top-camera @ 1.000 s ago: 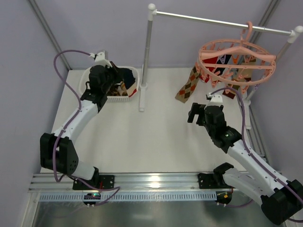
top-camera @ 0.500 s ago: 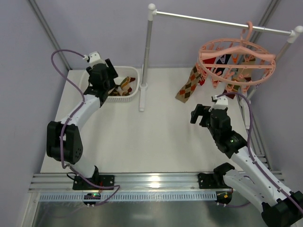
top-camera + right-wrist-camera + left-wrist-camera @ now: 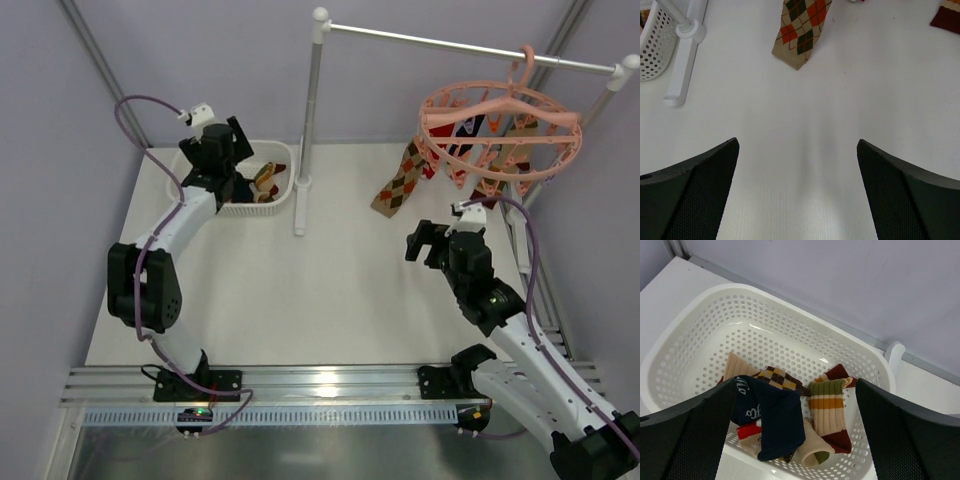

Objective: Remove the socks clipped to the hanger

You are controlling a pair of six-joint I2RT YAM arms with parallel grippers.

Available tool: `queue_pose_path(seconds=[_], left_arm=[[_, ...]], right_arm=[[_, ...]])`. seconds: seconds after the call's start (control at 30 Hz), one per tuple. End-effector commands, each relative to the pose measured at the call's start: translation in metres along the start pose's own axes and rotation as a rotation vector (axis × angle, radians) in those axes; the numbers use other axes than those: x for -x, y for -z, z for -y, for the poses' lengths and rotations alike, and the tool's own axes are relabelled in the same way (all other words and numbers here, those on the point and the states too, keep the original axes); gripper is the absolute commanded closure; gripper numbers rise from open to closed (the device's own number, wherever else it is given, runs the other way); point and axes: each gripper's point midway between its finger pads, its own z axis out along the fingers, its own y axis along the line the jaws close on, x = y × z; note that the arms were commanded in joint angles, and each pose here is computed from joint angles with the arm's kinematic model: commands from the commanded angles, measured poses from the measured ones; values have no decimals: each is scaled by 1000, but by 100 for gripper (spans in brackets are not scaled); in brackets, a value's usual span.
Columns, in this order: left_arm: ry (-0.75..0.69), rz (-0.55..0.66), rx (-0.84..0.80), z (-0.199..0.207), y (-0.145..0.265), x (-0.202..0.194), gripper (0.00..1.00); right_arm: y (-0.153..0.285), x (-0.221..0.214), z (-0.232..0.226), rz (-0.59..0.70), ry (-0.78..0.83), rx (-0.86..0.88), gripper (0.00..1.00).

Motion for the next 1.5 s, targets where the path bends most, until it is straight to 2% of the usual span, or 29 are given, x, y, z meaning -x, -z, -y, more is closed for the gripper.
queue_pose_path(seconds=[0.0, 0.1, 0.2, 0.3, 0.37, 0.4, 0.43, 0.57, 0.6, 0.67, 0.73, 0.83, 0.9, 0.93, 1.13, 1.17, 1.37, 1.4, 1.47], left_arm=[[87, 28, 77, 3, 9, 8, 0], [91, 27, 123, 12, 20, -1, 0], [17, -20, 22, 54, 35, -26, 0], [-39, -95, -184, 111, 61, -59, 0], [-47, -184, -402, 157, 88, -88, 0], [-14, -171, -497, 178, 96, -86, 0], [-9, -227, -640, 199, 114, -100, 0], [20, -321, -935, 251, 147, -122, 1], [16, -333, -965, 258, 146, -133, 1], [14, -286, -1036, 274, 152, -130, 0], [-30, -265, -1076, 288, 156, -144, 0], [-106, -199, -1097, 312, 159, -158, 0], [-131, -136, -1106, 327, 160, -155, 1], [-141, -138, -1105, 330, 155, -168, 0], [-138, 46, -1137, 361, 143, -160, 0], [-152, 44, -1133, 362, 134, -173, 0], [-156, 146, -1138, 385, 117, -170, 0], [-166, 135, -1139, 386, 111, -184, 1], [-162, 173, -1157, 395, 110, -176, 0]], right_arm=[[7, 15, 2, 48, -9, -1, 0], [19, 25, 6, 80, -25, -6, 0], [33, 36, 13, 116, -41, -16, 1], [48, 45, 20, 149, -51, -34, 0], [55, 48, 26, 160, -56, -52, 0], [62, 53, 26, 183, -69, -44, 1], [65, 56, 25, 196, -75, -31, 0], [77, 63, 22, 233, -98, 1, 0], [78, 64, 23, 237, -100, 1, 0], [77, 63, 21, 241, -102, 9, 0], [74, 62, 17, 237, -102, 27, 0], [66, 59, 10, 226, -101, 56, 0], [60, 55, 7, 209, -98, 65, 0], [59, 57, 5, 213, -96, 76, 0], [53, 57, 0, 219, -85, 97, 0], [52, 57, -2, 217, -86, 107, 0], [44, 57, -6, 209, -77, 126, 0], [43, 57, -8, 206, -74, 131, 0], [40, 57, -8, 204, -71, 133, 0]])
